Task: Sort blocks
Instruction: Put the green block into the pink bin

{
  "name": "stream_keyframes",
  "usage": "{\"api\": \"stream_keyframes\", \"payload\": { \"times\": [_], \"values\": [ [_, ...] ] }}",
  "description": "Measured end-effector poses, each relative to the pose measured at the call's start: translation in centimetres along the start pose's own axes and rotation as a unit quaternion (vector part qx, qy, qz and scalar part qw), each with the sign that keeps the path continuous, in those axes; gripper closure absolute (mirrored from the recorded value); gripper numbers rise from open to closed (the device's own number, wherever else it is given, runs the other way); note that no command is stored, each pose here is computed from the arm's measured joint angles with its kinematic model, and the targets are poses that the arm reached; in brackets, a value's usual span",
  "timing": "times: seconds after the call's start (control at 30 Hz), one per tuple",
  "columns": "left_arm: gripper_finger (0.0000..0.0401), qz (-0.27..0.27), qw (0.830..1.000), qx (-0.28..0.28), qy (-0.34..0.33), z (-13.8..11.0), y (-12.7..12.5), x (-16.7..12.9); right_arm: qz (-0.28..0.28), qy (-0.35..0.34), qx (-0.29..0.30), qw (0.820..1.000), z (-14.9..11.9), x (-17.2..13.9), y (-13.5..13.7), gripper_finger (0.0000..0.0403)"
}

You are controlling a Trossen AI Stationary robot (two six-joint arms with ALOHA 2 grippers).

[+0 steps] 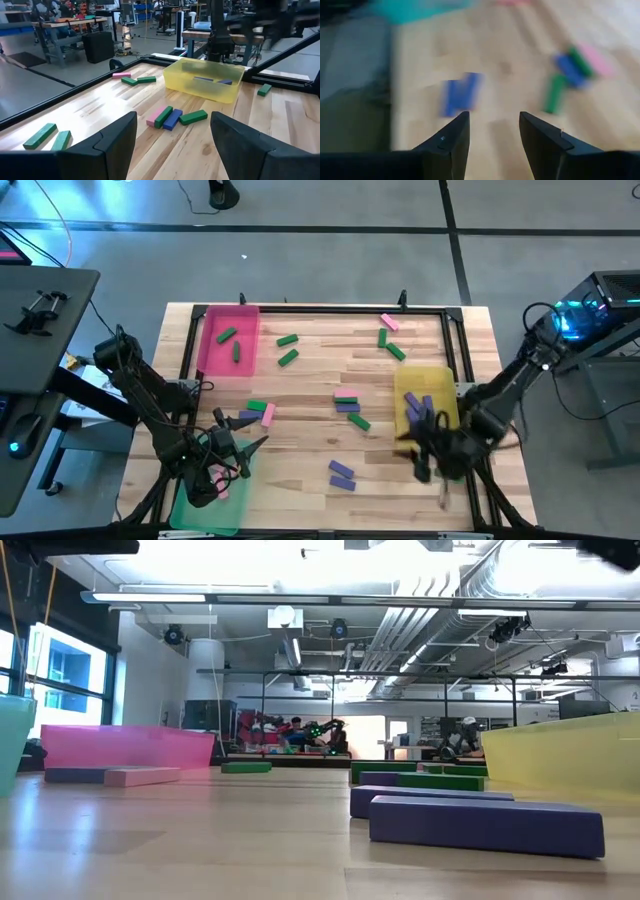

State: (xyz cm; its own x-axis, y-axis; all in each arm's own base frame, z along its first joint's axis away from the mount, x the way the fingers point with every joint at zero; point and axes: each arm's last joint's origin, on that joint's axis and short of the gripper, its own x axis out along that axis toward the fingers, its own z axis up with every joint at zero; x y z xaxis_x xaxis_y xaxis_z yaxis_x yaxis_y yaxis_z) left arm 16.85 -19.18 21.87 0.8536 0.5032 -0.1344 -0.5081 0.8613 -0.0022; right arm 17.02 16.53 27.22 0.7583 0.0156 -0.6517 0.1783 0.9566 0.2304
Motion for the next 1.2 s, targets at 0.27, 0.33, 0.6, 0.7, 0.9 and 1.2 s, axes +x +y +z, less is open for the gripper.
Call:
{"api": "stream_keyframes", "payload": {
  "times": [0.27, 0.33, 0.6, 0.7, 0.9, 1.2],
  "values": [
    [0.0158, -0.003, 1.0, 0.013, -0.002, 0.2, -0.3, 0.0, 0.108, 0.138, 0.014, 0.984, -5.3, 0.0, 3.4, 0.0247],
    [0.0158, -0.003, 1.0, 0.013, -0.003, 0.2, -0.3, 0.0, 0.095, 0.211, 0.027, 0.972, -6.7, 0.7, 3.7, 0.0247],
    [0.0158, 0.005, 1.0, 0.011, -0.003, 0.3, -0.2, 0.4, -0.021, 0.427, 0.015, 0.904, -11.1, 3.6, 2.9, 0.0247],
    [0.0158, 0.009, 1.0, 0.011, -0.003, 0.3, -0.2, 0.6, -0.072, 0.452, 0.015, 0.889, -11.9, 4.2, 2.3, 0.0247],
    [0.0158, 0.013, 1.0, 0.01, -0.002, 0.3, -0.2, 0.9, -0.128, 0.481, 0.0, 0.867, -13.0, 4.9, 1.7, 0.0247],
    [0.0158, 0.013, 1.0, 0.01, -0.001, 0.3, -0.2, 0.8, -0.133, 0.489, 0.007, 0.862, -13.0, 5.7, 1.7, 0.0247]
  ]
}}
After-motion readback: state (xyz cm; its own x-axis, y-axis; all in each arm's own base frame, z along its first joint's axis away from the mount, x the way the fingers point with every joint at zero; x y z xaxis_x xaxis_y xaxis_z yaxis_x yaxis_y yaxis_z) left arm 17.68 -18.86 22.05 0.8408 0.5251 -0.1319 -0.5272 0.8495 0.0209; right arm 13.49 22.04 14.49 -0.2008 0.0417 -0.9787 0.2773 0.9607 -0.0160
